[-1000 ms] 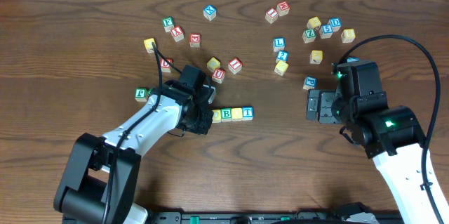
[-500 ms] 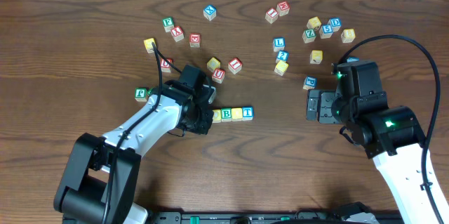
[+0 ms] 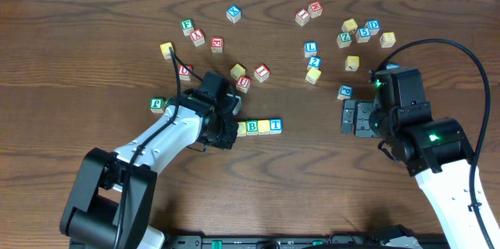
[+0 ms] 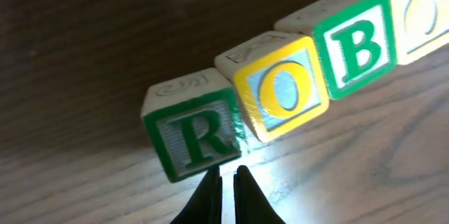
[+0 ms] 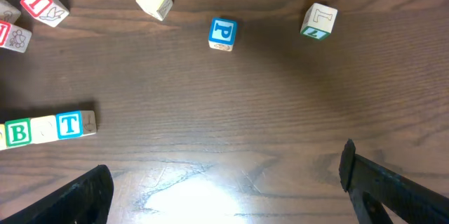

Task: Spell out ROBOT

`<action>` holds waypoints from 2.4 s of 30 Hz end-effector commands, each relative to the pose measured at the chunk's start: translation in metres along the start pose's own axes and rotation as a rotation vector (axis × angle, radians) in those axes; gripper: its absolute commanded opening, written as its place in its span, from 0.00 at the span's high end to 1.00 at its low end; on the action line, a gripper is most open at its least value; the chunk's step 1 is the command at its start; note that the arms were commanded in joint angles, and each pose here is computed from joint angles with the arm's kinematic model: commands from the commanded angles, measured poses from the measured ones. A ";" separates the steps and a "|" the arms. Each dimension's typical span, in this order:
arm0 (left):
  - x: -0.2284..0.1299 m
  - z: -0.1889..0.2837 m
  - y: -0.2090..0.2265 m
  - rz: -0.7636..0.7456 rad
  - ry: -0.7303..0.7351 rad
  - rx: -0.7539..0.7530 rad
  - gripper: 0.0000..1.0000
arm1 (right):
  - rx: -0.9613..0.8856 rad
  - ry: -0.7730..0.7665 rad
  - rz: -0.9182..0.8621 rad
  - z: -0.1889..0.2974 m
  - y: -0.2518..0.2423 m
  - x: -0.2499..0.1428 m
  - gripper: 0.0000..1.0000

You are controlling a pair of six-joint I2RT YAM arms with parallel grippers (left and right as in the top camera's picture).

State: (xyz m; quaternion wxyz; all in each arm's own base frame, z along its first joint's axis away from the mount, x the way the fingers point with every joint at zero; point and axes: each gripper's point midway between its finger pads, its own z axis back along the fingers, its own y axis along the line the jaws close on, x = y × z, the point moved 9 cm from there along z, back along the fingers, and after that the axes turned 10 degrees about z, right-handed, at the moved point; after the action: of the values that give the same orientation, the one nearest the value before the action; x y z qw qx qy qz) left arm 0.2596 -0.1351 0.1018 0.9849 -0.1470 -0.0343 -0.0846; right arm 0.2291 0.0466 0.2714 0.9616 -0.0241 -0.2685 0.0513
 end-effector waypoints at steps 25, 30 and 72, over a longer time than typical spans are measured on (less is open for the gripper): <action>0.004 0.000 -0.005 -0.037 -0.023 -0.043 0.92 | 0.025 -0.024 -0.011 0.006 0.000 0.003 0.01; 0.004 0.000 -0.005 -0.038 -0.026 -0.044 0.92 | 0.025 -0.024 -0.011 0.006 0.000 0.003 0.01; 0.014 0.025 0.023 0.234 -0.248 0.325 0.92 | 0.018 0.039 -0.002 -0.023 0.005 0.011 0.01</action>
State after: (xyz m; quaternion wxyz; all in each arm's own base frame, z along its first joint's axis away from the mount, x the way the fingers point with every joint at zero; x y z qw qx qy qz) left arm 0.2788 -0.1024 0.1322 0.9810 0.0261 -0.1810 0.0646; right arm 0.2477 0.0535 0.2530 0.9687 -0.0176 -0.2411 0.0566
